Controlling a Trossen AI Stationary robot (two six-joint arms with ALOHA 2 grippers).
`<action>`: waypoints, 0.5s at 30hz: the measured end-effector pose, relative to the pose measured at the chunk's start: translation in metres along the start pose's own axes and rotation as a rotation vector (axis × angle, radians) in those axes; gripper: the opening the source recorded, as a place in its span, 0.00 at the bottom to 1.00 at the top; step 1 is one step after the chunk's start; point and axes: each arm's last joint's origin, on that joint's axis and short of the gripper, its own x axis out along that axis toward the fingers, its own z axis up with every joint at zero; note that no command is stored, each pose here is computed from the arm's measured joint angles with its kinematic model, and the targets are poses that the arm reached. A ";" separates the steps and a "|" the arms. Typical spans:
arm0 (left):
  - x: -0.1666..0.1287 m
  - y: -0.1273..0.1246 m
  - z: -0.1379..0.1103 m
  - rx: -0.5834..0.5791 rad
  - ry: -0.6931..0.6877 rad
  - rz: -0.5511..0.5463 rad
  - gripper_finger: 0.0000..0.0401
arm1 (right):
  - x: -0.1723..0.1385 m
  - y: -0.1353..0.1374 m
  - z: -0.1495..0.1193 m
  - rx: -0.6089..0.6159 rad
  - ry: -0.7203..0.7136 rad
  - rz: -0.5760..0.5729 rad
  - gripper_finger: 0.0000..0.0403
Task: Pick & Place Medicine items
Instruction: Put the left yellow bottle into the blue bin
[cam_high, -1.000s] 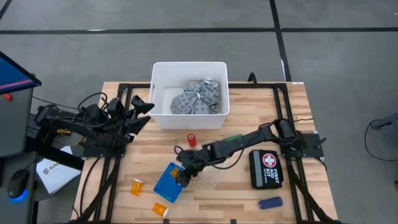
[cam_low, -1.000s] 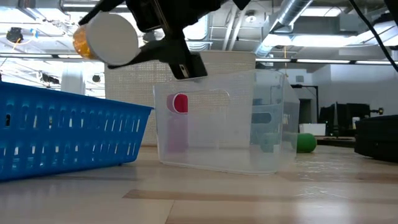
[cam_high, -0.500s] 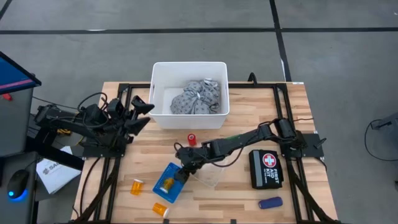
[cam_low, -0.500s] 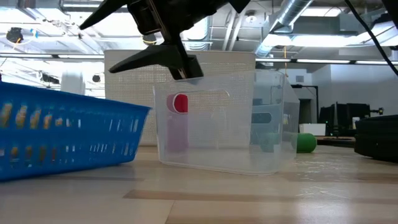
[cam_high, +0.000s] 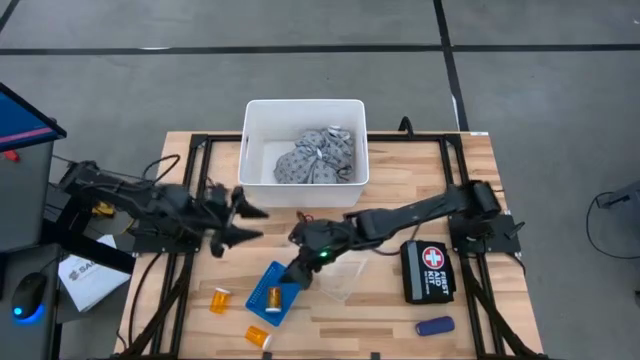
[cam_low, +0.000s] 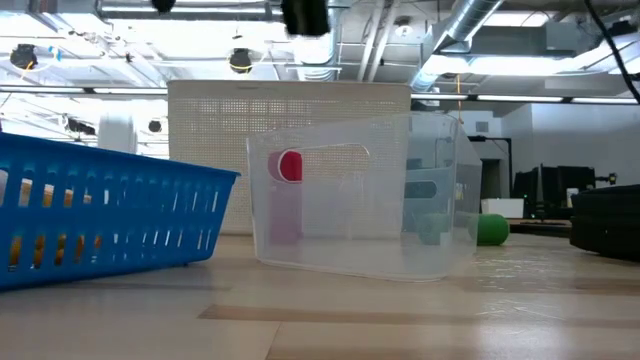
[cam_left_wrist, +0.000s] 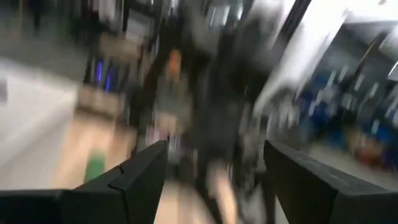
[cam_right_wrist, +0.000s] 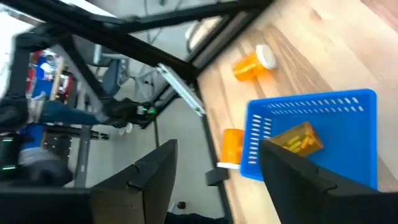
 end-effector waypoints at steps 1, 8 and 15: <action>0.001 -0.003 -0.002 -0.006 0.084 0.018 0.65 | -0.007 0.006 0.000 -0.004 -0.008 0.009 0.55; -0.013 -0.026 -0.006 -0.137 0.789 0.192 0.65 | -0.065 0.048 -0.016 -0.029 -0.032 0.001 0.55; -0.021 -0.048 -0.024 -0.602 1.153 0.548 0.65 | -0.110 0.069 -0.031 -0.016 -0.085 -0.053 0.55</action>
